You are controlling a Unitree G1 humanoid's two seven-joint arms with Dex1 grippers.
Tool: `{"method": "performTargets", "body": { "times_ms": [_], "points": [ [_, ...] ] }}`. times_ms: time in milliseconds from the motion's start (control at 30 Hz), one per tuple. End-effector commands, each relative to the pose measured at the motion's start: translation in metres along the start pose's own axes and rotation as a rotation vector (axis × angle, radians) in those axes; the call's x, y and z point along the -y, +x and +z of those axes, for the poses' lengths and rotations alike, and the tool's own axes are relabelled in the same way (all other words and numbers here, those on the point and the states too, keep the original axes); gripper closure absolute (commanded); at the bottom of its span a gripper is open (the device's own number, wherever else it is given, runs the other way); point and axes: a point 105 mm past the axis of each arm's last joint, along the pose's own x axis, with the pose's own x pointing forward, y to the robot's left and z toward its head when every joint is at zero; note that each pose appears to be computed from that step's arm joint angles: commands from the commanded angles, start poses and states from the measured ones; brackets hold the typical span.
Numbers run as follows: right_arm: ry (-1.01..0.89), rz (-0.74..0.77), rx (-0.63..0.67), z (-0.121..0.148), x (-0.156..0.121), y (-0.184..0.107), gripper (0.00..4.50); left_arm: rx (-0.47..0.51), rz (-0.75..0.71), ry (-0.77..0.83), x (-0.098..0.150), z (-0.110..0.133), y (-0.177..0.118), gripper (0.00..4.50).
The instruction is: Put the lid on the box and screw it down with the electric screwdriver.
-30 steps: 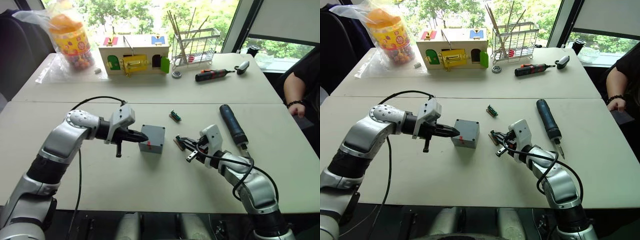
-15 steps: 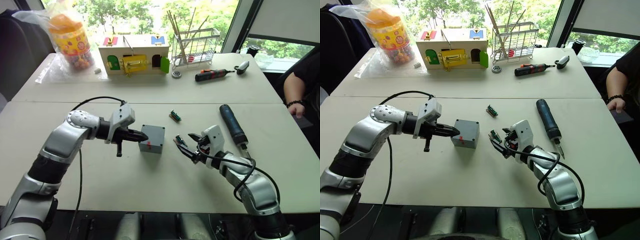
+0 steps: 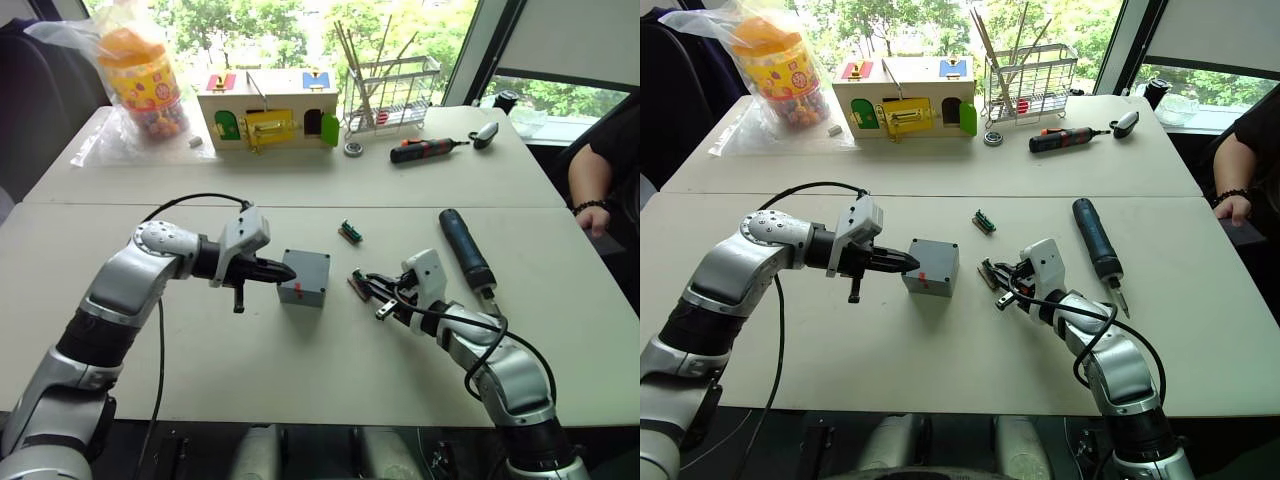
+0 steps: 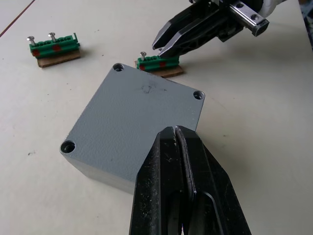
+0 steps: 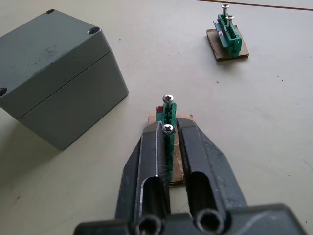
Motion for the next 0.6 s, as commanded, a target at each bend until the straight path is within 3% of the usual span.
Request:
{"method": "performTargets", "body": {
  "times_ms": [33, 600],
  "points": [
    [-0.017, 0.011, 0.039, 0.009, -0.003, 0.000, 4.46, 0.009, 0.016, 0.042, -0.001, 0.008, -0.003, 4.50],
    [-0.103, 0.030, 0.129, 0.041, -0.007, -0.012, 4.46, 0.034, 0.034, 0.034, -0.007, 0.011, -0.004, 4.50]
  ]
}}
